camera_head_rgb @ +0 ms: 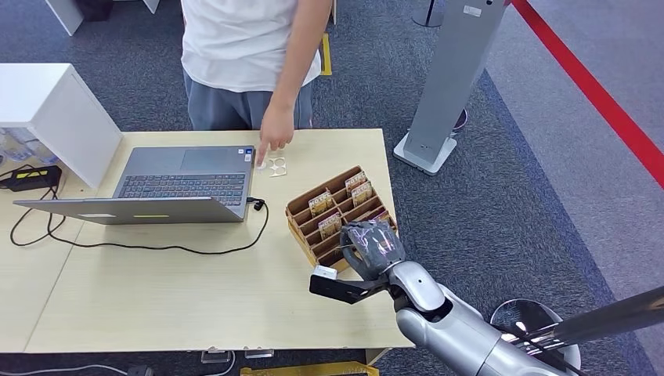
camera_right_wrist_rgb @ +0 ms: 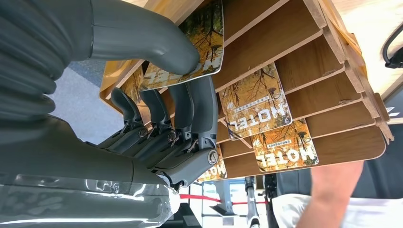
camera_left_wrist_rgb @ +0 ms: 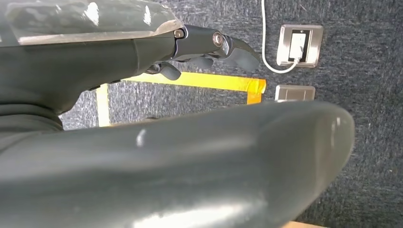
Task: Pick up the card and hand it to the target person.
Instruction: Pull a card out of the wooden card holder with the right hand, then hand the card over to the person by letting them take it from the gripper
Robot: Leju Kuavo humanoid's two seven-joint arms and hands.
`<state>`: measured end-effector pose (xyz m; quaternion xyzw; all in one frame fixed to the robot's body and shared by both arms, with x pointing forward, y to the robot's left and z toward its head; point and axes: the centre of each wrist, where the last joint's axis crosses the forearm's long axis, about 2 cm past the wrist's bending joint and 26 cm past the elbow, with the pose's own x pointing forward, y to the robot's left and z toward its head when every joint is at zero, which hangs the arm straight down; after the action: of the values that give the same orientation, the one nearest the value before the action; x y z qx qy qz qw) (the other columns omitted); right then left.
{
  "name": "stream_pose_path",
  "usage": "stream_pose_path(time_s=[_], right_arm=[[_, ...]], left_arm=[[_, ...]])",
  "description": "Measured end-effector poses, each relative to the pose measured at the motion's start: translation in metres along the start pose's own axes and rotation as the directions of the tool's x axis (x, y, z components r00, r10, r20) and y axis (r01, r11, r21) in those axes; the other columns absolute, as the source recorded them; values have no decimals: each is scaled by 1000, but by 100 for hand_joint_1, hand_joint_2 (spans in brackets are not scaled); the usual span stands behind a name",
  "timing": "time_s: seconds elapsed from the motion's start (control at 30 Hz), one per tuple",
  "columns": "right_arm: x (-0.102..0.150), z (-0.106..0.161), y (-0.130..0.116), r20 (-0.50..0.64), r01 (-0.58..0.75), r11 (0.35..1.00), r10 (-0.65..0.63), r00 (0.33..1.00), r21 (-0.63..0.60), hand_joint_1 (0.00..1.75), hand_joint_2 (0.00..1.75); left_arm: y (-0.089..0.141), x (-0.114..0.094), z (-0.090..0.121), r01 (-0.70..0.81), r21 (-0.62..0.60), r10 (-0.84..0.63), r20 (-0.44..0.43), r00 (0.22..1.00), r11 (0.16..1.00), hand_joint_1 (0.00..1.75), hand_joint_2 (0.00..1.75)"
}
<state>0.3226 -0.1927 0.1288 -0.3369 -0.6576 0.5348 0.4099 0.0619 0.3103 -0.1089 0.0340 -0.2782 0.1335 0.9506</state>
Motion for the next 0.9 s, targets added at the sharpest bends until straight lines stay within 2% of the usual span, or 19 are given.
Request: stream_pose_path(time_s=[0.17, 0.3, 0.47, 0.73, 0.9], right_arm=[[1, -1, -4, 8, -8, 1000, 8, 1000, -23, 145, 175], [4, -3, -18, 9, -8, 997, 9, 1000, -73, 145, 175], [3, -10, -58, 28, 49, 985, -45, 999, -164, 145, 175], [3, -9, -126, 175, 208, 938, -164, 971, -278, 145, 175], [7, -4, -147, 296, 339, 884, -247, 923, -322, 145, 175]], left_arm=[[0, 0, 0, -14, 9, 15, -15, 1000, 1000, 0, 0], [2, 0, 0, -36, 13, 36, -16, 999, 999, 0, 0], [4, 0, 0, -56, 20, 56, -14, 998, 998, 0, 0], [7, 1, 0, -59, 23, 59, -12, 998, 998, 0, 0], [7, 0, 0, -66, 22, 66, -12, 998, 998, 0, 0]])
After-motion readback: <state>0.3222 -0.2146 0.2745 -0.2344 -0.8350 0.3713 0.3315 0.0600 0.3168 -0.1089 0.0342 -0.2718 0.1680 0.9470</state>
